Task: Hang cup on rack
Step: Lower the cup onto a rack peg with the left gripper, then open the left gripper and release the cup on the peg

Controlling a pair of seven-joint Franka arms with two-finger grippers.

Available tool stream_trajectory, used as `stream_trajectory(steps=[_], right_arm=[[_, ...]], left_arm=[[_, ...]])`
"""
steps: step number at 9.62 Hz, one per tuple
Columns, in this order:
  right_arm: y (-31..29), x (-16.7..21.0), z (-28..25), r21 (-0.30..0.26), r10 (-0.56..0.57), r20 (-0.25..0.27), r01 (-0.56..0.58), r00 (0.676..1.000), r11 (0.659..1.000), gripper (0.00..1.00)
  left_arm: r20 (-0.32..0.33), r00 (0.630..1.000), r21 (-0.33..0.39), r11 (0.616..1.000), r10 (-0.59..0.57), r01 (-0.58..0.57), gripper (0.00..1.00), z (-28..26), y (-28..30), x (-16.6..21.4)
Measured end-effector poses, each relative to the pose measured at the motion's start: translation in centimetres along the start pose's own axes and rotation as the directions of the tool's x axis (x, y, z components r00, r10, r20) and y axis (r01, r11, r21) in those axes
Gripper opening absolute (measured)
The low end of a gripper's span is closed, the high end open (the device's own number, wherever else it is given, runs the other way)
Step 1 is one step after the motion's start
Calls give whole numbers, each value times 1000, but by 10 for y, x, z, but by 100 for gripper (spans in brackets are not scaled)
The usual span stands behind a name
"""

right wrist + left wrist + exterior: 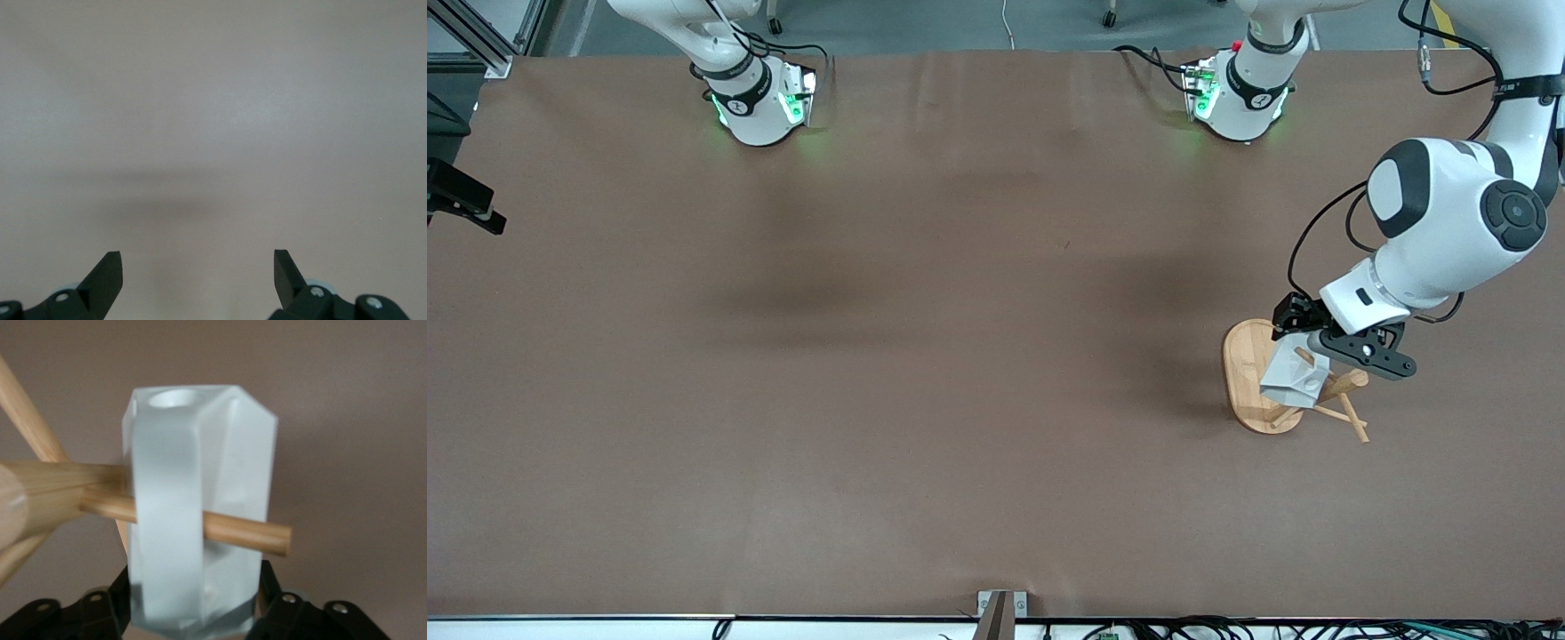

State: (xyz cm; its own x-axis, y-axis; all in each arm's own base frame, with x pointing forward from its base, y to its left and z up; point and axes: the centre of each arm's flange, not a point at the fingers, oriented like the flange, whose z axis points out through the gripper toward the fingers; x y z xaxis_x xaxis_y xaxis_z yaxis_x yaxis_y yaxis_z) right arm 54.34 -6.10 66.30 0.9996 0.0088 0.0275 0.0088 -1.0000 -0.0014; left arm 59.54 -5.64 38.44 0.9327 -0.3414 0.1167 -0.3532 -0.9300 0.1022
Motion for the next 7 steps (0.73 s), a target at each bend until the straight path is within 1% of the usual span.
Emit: stream_trajectory(steps=[1,2,3,5,7], right_arm=[[0,0,0,-1,1,0,-1,1000,1000,100],[0,1,0,-1,1,-5,-1,1000,1000,100],[0,3,1,-2,1,-8,-1,1000,1000,100],[1,5,5,-3,1,-6,-1,1000,1000,100],[1,5,5,-4,2,-6,-2,1000,1000,100]], left_arm=[[-19,999,0,1000,-25,25,98,-8,-1,6],[-39,997,2,998,-67,67,100,-21,1,11],[-48,992,3,993,-114,114,100,-38,5,14],[-34,981,5,982,-189,189,100,-87,17,10],[-18,979,10,979,-205,206,100,-130,28,3]])
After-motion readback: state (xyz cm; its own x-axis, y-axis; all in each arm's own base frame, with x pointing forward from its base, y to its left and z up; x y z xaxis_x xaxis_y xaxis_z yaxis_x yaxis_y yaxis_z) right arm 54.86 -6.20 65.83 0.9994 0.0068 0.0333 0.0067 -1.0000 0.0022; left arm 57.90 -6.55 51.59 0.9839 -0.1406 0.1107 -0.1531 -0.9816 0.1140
